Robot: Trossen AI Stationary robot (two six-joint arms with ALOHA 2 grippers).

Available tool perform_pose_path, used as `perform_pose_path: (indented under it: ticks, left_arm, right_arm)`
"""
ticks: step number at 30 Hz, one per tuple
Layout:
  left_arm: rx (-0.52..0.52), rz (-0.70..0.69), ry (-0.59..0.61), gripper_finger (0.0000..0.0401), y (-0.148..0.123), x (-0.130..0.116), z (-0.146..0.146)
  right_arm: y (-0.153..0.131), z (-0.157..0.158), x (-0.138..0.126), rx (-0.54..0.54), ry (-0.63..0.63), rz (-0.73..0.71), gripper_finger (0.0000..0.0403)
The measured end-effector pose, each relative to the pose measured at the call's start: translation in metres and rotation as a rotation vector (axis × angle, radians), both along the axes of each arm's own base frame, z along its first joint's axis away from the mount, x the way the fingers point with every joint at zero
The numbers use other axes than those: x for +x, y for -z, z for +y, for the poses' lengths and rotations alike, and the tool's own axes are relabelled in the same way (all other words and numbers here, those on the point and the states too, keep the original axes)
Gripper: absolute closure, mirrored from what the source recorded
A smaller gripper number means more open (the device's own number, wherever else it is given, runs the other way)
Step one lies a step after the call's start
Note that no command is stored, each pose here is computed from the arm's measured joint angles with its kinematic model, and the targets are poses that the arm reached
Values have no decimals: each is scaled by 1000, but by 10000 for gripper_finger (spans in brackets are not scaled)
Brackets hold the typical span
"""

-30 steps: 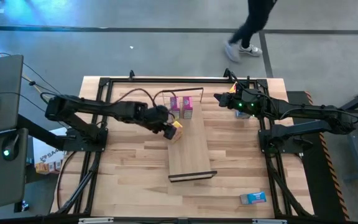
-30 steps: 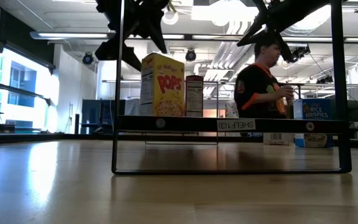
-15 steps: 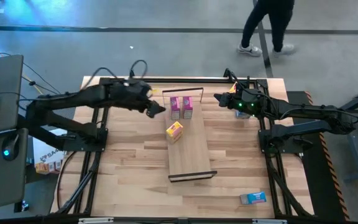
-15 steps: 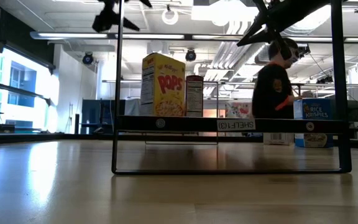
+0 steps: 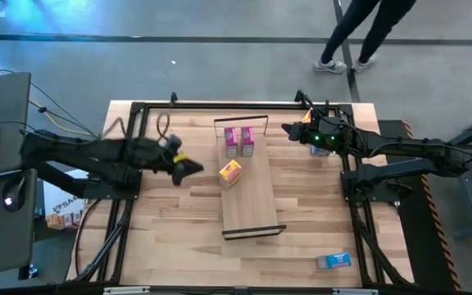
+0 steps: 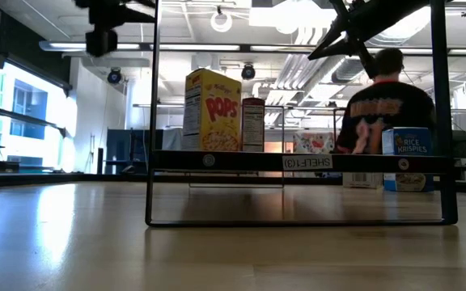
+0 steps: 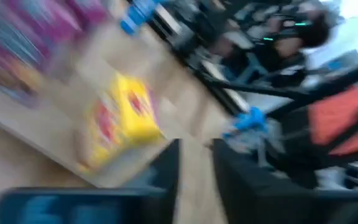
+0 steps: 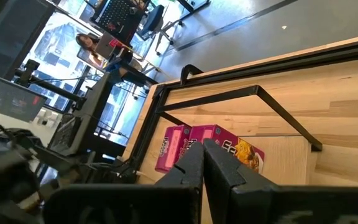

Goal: Stack cereal on shelf
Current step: Put the left yellow cereal box on the shelf

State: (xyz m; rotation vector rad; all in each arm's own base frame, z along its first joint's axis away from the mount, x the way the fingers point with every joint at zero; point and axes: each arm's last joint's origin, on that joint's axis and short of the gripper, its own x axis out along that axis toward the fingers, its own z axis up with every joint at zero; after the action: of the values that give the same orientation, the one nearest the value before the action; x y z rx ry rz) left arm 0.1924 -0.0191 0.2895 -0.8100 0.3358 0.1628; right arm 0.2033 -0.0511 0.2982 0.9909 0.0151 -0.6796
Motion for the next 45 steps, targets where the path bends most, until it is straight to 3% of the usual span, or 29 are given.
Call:
perform_pose_path:
  ticks: [2, 4, 7, 11, 16, 23, 31, 45]
  left_arm:
    - [-96, 10, 48, 384, 26, 1, -9]
    - [-158, 93, 101, 389, 52, 3, -18]
    - [-78, 188, 178, 399, 74, 8, -29]
    - [53, 101, 223, 400, 79, 27, -36]
    - [88, 66, 49, 401, 89, 41, -41]
    - [-39, 23, -137, 401, 102, 52, -51]
    - [-85, 127, -241, 401, 114, 68, -65]
    - [-48, 179, -334, 401, 108, 88, -48]
  right_arm:
    - [0, 0, 0, 12, 5, -8, 402]
    - [0, 0, 0, 15, 6, -9, 402]
    - [0, 0, 0, 13, 11, -8, 402]
    - [0, 0, 0, 11, 17, -8, 402]
    - [0, 0, 0, 15, 18, -9, 402]
    - [1, 0, -1, 33, 25, -12, 402]
    - [2, 0, -1, 35, 26, 1, 402]
    - [4, 0, -2, 42, 19, 22, 402]
